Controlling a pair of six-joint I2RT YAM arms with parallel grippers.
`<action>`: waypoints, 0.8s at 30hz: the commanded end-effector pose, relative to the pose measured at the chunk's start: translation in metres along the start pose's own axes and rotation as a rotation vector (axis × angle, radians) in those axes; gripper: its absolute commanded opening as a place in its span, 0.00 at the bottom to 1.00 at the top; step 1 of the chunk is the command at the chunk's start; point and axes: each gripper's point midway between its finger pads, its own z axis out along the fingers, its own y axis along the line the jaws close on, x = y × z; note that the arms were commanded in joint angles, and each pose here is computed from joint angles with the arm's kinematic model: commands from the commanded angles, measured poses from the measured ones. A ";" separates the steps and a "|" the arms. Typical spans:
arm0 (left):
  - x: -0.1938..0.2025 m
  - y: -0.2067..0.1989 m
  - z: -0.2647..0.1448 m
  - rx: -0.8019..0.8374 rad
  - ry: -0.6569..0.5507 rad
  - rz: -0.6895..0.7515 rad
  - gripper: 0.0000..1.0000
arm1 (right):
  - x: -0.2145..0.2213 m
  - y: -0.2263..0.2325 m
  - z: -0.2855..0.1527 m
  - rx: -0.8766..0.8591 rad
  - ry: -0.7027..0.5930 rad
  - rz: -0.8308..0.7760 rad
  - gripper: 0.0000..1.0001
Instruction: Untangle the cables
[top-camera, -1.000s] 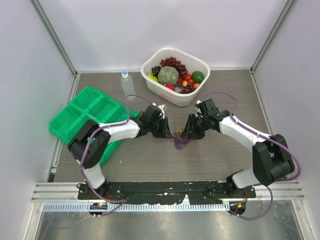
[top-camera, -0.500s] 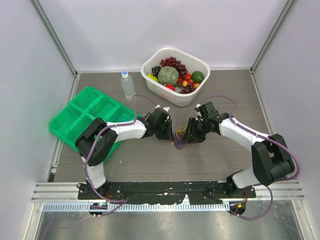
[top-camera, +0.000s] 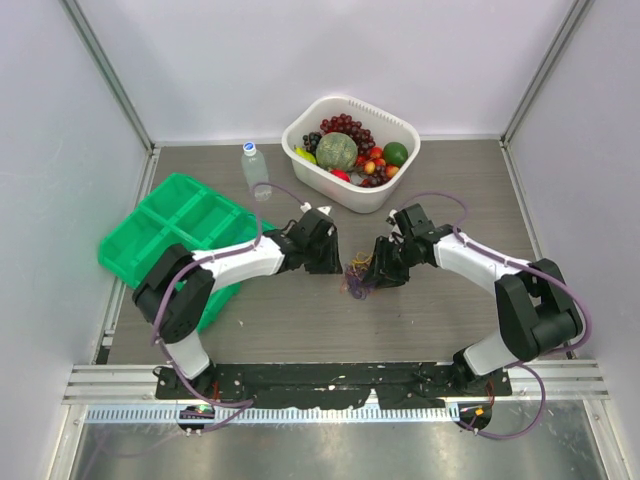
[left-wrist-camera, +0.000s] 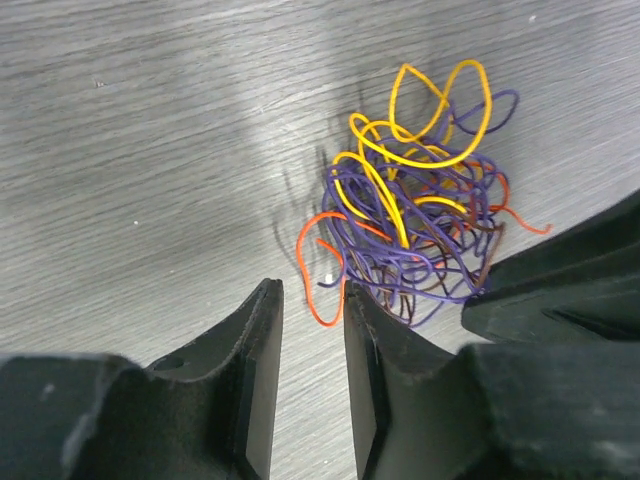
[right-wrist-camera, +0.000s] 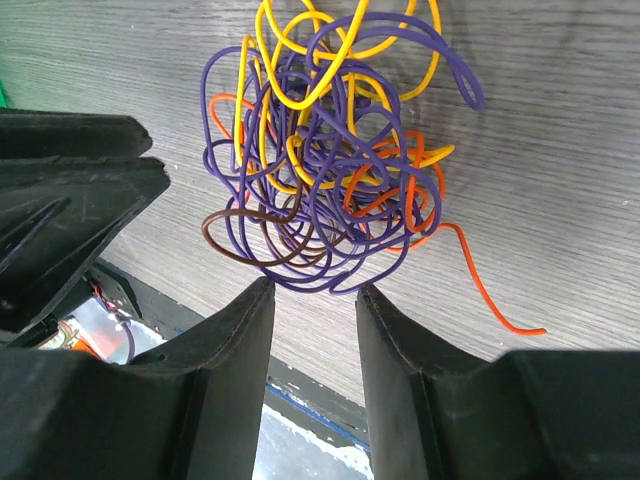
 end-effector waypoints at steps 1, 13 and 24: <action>0.000 0.009 0.014 -0.072 0.054 0.049 0.33 | -0.012 0.013 -0.003 -0.037 -0.021 -0.039 0.43; 0.015 0.011 0.029 -0.081 0.106 0.042 0.34 | -0.008 0.007 0.004 -0.025 -0.017 0.003 0.43; 0.031 0.029 0.039 -0.259 0.154 0.059 0.30 | -0.019 0.001 0.006 0.036 -0.056 0.048 0.43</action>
